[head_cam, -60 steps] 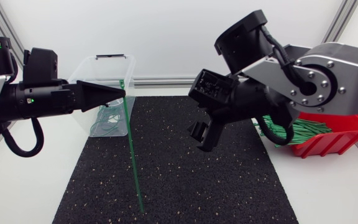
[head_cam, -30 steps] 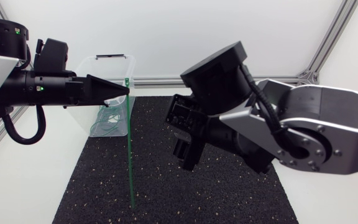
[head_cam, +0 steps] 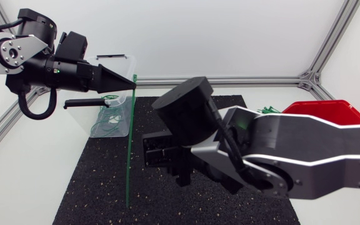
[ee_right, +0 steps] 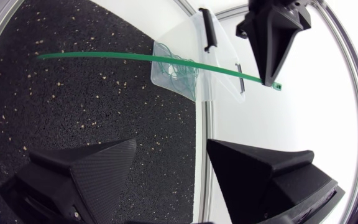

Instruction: Take a green cable tie from the red box, thread the tail through the head to close it, then place it in the transparent bin on the left.

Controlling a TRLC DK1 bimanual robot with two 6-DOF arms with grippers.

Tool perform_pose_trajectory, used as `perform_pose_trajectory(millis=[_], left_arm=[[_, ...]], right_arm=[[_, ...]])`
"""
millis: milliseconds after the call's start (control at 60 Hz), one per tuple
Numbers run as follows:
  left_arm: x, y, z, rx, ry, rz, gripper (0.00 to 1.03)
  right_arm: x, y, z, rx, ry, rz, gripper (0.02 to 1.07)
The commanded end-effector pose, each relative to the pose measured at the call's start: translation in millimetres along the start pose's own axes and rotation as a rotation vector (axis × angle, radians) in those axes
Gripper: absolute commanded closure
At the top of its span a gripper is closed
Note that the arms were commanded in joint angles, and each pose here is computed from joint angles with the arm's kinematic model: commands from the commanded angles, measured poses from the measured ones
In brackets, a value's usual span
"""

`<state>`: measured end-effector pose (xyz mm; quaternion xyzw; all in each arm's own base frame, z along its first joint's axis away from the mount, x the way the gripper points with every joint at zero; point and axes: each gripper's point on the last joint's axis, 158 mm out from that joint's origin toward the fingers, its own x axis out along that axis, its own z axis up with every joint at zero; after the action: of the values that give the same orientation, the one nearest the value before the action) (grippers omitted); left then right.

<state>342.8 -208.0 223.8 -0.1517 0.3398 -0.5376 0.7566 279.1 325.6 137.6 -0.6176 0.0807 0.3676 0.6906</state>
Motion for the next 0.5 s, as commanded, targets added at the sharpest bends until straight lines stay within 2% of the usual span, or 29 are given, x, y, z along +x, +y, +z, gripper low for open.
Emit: perform_pose_trajectory(millis=[0,283,483], left_arm=[[-3.1,-3.7,12.1,0.047,-0.015,-0.020,1.00],[4.7,7.0,29.0,0.040,0.002,-0.033,1.00],[11.2,14.9,33.8,0.024,0.024,-0.040,1.00]], right_arm=[[8.7,30.8,-1.0,-0.129,0.012,0.050,0.25],[16.7,50.6,22.5,-0.299,-0.043,0.043,0.25],[22.6,50.8,38.4,-0.375,-0.102,-0.025,0.25]])
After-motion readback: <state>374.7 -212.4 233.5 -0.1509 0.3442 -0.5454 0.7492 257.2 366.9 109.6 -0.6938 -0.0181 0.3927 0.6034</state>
